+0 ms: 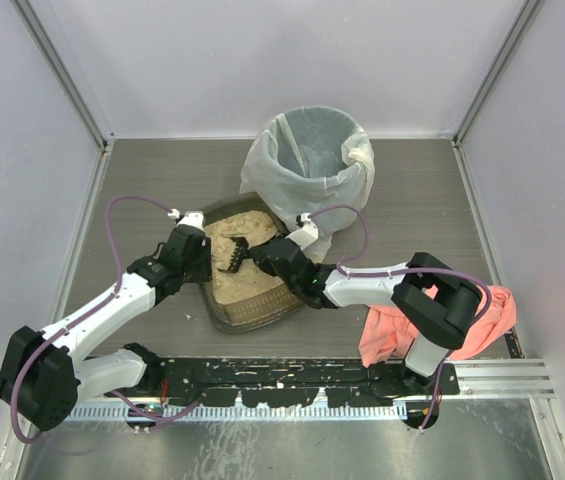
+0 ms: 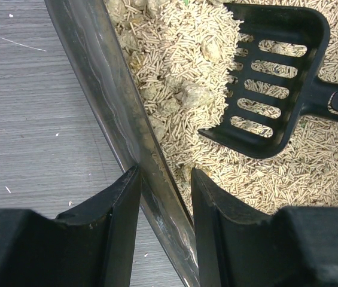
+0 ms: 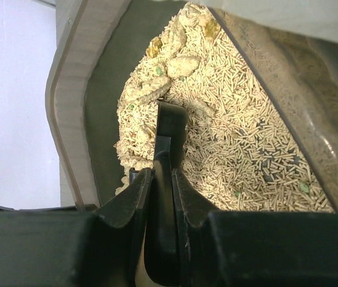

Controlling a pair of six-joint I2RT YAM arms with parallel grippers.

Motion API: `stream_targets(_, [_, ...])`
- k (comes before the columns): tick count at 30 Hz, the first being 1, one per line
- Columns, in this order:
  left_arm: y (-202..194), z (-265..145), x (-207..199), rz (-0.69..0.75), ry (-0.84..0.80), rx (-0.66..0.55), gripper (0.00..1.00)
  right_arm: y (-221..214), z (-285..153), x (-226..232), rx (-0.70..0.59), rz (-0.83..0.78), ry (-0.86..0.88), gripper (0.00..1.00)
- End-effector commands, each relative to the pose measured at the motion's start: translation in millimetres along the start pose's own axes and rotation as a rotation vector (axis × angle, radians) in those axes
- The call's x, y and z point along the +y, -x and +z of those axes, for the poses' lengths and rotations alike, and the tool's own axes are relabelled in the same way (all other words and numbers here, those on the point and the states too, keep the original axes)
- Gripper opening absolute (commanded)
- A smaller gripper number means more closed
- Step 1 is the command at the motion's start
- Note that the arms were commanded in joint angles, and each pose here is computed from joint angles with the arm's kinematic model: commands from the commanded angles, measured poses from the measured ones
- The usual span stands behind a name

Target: Clean the litter box

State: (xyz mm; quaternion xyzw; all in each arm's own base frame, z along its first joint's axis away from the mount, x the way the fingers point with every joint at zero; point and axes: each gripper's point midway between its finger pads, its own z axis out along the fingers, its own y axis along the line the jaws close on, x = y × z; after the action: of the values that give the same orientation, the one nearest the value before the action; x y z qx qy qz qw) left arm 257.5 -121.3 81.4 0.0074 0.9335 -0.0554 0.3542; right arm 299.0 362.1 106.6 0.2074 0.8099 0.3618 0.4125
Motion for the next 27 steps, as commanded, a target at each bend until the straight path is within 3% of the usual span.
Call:
stream_targets(1, [-32, 7, -19, -0.005, -0.107, 0.119, 0.39, 23, -2, -6, -0.005, -0.095, 0.031, 0.01])
stream_targets(19, [-32, 8, -19, -0.005, -0.101, 0.121, 0.39, 68, 35, -18, 0.199, -0.274, 0.132, 0.01])
stream_targets(27, [-32, 8, -18, -0.005, -0.097, 0.123, 0.39, 73, 29, -14, 0.219, -0.204, 0.142, 0.01])
